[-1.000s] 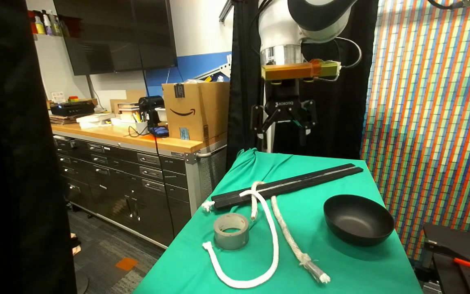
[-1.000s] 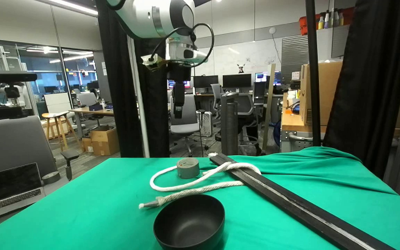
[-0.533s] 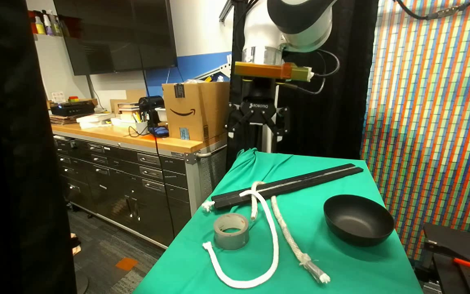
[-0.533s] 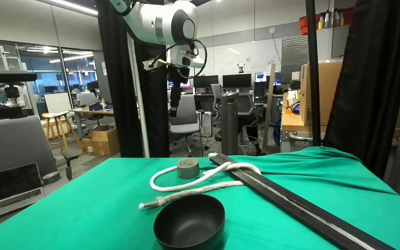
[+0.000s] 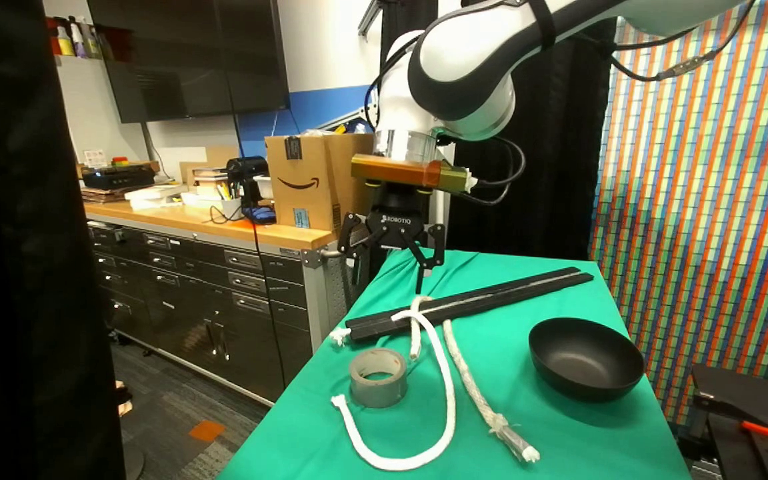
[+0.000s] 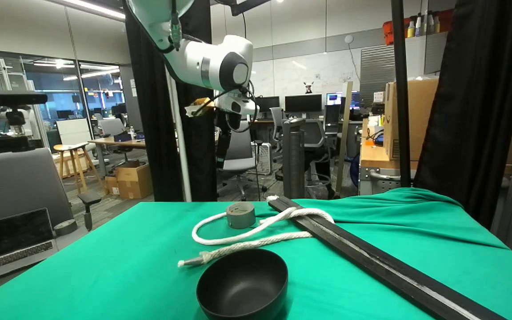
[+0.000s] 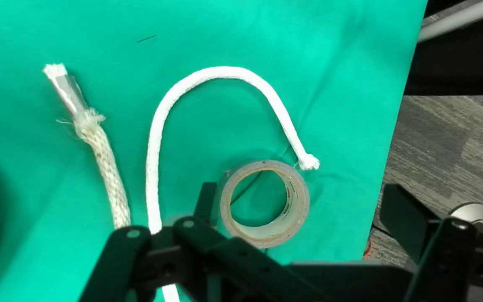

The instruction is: Put the masking tape in the bowl

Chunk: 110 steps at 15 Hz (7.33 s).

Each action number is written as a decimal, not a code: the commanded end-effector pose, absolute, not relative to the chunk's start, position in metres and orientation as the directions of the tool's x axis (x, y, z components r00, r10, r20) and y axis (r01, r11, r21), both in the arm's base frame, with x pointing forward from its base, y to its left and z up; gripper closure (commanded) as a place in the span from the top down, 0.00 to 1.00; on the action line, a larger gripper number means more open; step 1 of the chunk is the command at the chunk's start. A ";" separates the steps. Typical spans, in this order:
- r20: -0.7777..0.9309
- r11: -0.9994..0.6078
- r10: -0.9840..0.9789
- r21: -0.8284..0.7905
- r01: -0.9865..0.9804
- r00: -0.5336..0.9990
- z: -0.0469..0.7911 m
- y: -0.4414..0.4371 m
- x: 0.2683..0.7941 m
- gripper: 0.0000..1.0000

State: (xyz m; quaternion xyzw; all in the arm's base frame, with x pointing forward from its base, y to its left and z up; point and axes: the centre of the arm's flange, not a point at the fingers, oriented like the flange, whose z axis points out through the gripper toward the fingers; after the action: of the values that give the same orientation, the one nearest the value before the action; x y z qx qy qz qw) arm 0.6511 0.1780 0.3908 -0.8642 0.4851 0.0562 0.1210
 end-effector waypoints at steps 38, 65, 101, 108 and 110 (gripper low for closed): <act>-0.123 -0.290 -0.953 0.106 -0.951 0.277 0.210 0.165 0.672 0.66; -0.064 -0.598 -0.801 0.021 -0.802 0.595 0.447 0.137 0.573 0.10; -0.111 -0.719 -0.694 0.078 -0.690 0.711 0.315 -0.024 0.420 0.41; -0.120 -0.717 -0.697 0.116 -0.687 0.707 0.310 -0.021 0.427 0.41; -0.120 -0.718 -0.696 0.116 -0.687 0.707 0.310 -0.021 0.427 0.41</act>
State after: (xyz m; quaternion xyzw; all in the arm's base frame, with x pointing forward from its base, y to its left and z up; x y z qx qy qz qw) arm 0.4267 -0.0210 0.3098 -0.9235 0.3745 0.0777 -0.0311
